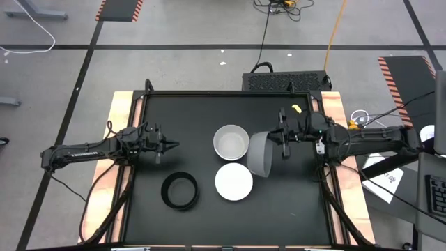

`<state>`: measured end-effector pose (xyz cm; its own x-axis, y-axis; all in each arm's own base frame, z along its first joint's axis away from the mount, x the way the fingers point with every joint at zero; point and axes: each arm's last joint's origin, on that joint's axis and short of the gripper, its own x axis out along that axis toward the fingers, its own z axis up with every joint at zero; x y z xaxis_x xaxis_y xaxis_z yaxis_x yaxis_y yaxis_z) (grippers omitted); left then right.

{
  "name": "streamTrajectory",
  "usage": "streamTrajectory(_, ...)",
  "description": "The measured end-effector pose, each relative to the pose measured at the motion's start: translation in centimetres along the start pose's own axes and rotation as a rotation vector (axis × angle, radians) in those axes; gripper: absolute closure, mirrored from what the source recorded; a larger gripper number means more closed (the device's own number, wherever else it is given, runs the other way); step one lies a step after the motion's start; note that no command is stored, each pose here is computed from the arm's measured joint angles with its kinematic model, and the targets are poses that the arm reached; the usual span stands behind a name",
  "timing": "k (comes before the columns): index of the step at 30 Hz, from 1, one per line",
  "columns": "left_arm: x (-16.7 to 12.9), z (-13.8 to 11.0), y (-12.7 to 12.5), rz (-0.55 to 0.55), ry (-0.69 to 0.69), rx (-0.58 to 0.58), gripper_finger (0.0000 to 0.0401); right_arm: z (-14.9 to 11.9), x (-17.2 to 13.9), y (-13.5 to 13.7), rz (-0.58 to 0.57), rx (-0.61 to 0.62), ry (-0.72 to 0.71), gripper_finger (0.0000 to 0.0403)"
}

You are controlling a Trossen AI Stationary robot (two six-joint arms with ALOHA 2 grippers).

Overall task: Nest bowls inside each other
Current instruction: Stack the dark grey bowl on top of the light grey bowl

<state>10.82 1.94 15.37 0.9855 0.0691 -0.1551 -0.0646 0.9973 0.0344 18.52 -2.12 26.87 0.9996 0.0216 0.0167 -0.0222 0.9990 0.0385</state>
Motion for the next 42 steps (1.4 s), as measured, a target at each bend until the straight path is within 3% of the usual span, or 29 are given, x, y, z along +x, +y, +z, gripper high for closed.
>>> streamTrajectory(23,0.0,0.0,0.0,-0.016,-0.002,0.015,0.0375,2.7,4.2,-5.3,-0.010,0.043,0.109,0.0403)
streamTrajectory(35,0.0,0.0,-0.1,-0.018,0.001,0.029,0.0375,7.3,8.0,-10.0,-0.112,0.111,0.401,0.0403)
streamTrajectory(42,0.0,-0.1,-0.1,-0.018,0.008,0.035,0.0375,6.6,10.4,-12.8,-0.148,0.186,0.574,0.0403)
